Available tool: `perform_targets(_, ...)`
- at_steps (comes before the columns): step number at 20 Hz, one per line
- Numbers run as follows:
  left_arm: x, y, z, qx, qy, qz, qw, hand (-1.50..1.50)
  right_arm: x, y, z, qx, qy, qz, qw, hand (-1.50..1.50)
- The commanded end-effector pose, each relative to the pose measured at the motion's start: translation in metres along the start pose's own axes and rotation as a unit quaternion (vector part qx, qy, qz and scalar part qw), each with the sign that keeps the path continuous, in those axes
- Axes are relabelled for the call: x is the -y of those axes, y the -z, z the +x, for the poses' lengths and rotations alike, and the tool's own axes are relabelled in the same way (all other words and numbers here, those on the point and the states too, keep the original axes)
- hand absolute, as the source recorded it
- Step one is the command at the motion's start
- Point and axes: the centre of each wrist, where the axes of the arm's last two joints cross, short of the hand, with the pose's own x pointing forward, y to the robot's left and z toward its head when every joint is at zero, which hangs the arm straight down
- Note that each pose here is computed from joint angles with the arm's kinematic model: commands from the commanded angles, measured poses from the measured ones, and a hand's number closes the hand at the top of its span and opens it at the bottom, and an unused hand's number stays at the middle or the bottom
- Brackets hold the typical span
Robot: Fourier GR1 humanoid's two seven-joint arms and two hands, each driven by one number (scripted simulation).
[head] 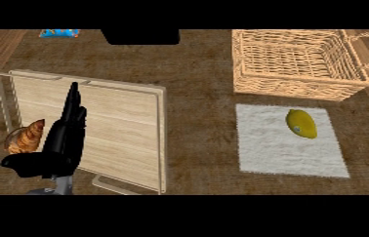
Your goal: Pick the lemon from the placemat and place it in the basket
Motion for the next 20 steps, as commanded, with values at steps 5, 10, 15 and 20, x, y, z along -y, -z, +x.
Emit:
perform_targets(5,0.004,0.006,0.013,-0.007,-0.015,-0.008,0.9998,0.00,-0.031,0.024,-0.010,-0.053,-0.054,0.011,0.997,-1.50)
perform_targets(10,0.020,0.001,-0.011,-0.010,-0.005,0.001,0.9999,0.00,-0.040,0.018,-0.016,-0.062,-0.034,0.012,0.997,-1.50)
perform_targets(15,0.010,0.000,-0.012,-0.015,-0.013,-0.003,0.9998,0.00,-0.063,0.031,-0.034,-0.045,-0.021,0.014,0.999,-1.50)
perform_targets(20,0.011,-0.004,-0.002,-0.011,-0.004,0.008,0.9999,0.00,-0.082,0.050,-0.048,-0.030,-0.010,0.012,0.999,-1.50)
